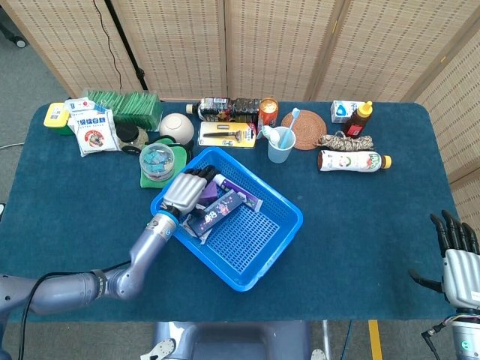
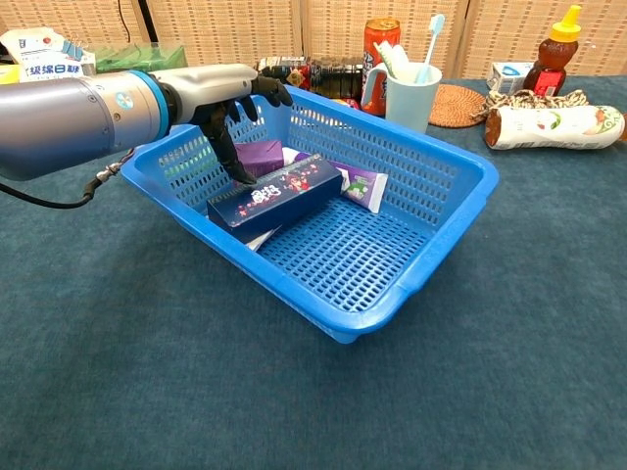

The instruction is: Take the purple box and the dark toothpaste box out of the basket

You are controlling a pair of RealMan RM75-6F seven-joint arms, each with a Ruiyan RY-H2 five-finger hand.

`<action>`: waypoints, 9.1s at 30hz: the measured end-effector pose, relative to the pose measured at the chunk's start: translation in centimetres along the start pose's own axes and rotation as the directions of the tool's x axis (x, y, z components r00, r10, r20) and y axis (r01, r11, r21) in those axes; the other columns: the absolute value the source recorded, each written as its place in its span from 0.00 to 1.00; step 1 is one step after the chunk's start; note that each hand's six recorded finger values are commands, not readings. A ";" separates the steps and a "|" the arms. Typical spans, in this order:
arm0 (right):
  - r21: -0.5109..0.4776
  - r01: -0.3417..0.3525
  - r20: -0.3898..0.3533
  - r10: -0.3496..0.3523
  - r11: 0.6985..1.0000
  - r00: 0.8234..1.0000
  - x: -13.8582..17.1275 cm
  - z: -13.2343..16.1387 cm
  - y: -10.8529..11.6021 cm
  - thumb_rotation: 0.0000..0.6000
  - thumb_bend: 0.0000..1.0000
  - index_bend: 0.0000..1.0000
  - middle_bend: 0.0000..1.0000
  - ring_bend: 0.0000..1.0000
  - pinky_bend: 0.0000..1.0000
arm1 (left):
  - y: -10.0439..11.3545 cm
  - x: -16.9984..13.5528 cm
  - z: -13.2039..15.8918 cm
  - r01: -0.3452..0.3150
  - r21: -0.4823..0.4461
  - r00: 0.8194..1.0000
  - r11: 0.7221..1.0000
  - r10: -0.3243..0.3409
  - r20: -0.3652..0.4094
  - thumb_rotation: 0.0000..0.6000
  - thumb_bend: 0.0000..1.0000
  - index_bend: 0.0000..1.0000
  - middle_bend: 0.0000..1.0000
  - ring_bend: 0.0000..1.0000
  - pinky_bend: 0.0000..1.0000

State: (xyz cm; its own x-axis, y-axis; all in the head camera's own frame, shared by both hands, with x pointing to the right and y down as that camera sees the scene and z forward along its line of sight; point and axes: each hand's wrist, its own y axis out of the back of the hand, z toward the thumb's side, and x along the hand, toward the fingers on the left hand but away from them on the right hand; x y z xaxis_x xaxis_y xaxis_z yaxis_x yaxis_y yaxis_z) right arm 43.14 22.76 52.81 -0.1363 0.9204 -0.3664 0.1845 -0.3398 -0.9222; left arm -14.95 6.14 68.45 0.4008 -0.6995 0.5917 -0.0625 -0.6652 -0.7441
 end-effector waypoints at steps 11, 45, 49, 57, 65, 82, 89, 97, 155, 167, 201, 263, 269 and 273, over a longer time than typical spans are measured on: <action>-0.001 -0.003 0.002 0.003 1.000 1.000 0.0 0.0 -0.1 1.00 0.00 0.00 0.00 0.00 0.00 | -0.5 0.9 0.0 0.016 0.011 1.000 1.000 -0.016 -0.025 1.00 0.19 0.18 0.16 0.22 0.22; -0.011 0.005 0.017 -0.004 1.000 1.000 -0.2 -0.4 0.1 1.00 0.00 0.00 0.00 0.00 0.00 | -0.8 1.6 0.0 -0.026 0.042 0.995 0.999 0.029 -0.092 1.00 0.53 0.51 0.47 0.50 0.61; -0.011 0.003 0.018 -0.003 1.000 1.000 -0.3 -0.4 0.1 1.00 0.00 0.00 0.00 0.00 0.00 | 0.2 1.4 0.1 -0.066 0.034 0.994 0.997 0.068 -0.083 1.00 0.53 0.52 0.47 0.50 0.61; -0.013 0.005 0.018 -0.004 1.000 1.000 -0.2 -0.4 0.1 1.00 0.00 0.00 0.00 0.00 0.00 | 2.6 0.6 0.7 -0.127 -0.008 0.991 0.992 0.127 -0.052 1.00 0.53 0.52 0.47 0.50 0.61; -0.013 0.004 0.018 -0.004 1.000 1.000 -0.2 -0.4 0.2 1.00 0.00 0.00 0.00 0.00 0.00 | 6.6 -1.5 1.3 -0.222 -0.084 0.975 0.972 0.223 0.005 1.00 0.52 0.52 0.47 0.49 0.61; -0.012 -0.002 0.006 0.002 1.000 1.000 0.0 0.1 0.0 1.00 0.00 0.00 0.00 0.00 0.00 | 9.5 -12.3 -13.1 -0.264 0.032 0.943 0.964 0.265 -0.204 1.00 0.50 0.51 0.47 0.48 0.61; -0.009 -0.008 -0.003 0.008 1.000 1.000 0.1 0.5 -0.2 1.00 0.00 0.00 0.00 0.00 0.00 | 6.6 -15.2 -19.1 -0.238 0.032 0.922 0.971 0.236 -0.307 1.00 0.50 0.47 0.43 0.40 0.53; -0.003 -0.016 -0.003 0.016 1.000 1.000 0.1 0.6 -0.5 1.00 0.00 0.00 0.00 0.00 0.00 | 2.2 -14.8 -20.8 -0.195 -0.004 0.929 0.981 0.183 -0.323 1.00 0.45 0.15 0.05 0.05 0.22; 0.163 -0.179 -0.633 0.241 0.970 0.735 -11.6 25.5 -2.3 1.00 0.00 0.00 0.04 0.06 0.13 | 5.4 -31.8 -21.1 -0.218 0.024 0.861 0.976 0.204 -0.465 1.00 0.26 0.00 0.00 0.00 0.00; 0.260 -0.212 -0.690 0.335 0.942 0.642 -11.3 30.2 -6.8 1.00 0.00 0.00 0.05 0.06 0.12 | 5.2 -31.6 -21.2 -0.205 0.018 0.863 0.978 0.190 -0.467 1.00 0.26 0.00 0.00 0.00 0.00; 0.528 -0.125 -0.663 0.500 0.840 0.557 -10.9 34.0 -15.0 1.00 0.00 0.08 0.07 0.06 0.11 | 4.7 -31.3 -21.2 -0.172 0.005 0.873 0.985 0.154 -0.464 1.00 0.27 0.00 0.00 0.00 0.00; 0.387 0.004 -0.673 0.279 0.922 0.685 -13.8 36.3 -7.1 1.00 0.00 0.64 0.44 0.35 0.40 | 4.5 -31.3 -21.2 -0.132 -0.039 0.888 0.990 0.101 -0.449 1.00 0.27 0.00 0.00 0.00 0.00; 0.341 0.070 -0.615 0.167 0.937 0.771 -16.8 33.2 -2.1 1.00 0.00 0.64 0.44 0.35 0.40 | 4.3 -31.2 -21.2 -0.126 -0.040 0.889 0.991 0.095 -0.448 1.00 0.26 0.00 0.00 0.00 0.00; 0.365 0.106 -0.528 0.112 0.925 0.842 -19.4 29.1 0.4 1.00 0.00 0.64 0.44 0.35 0.40 | 4.3 -31.2 -21.2 -0.123 -0.042 0.890 0.992 0.091 -0.447 1.00 0.27 0.00 0.00 0.00 0.00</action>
State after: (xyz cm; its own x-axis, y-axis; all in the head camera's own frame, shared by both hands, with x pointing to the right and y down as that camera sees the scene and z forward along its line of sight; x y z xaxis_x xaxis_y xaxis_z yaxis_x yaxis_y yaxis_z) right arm 17.57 -0.82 55.95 0.4197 0.8389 -0.3466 -0.1988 -0.2876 -0.9369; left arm -47.06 19.57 53.38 -0.0572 -0.7999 0.5973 -0.1490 -0.5848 -0.7974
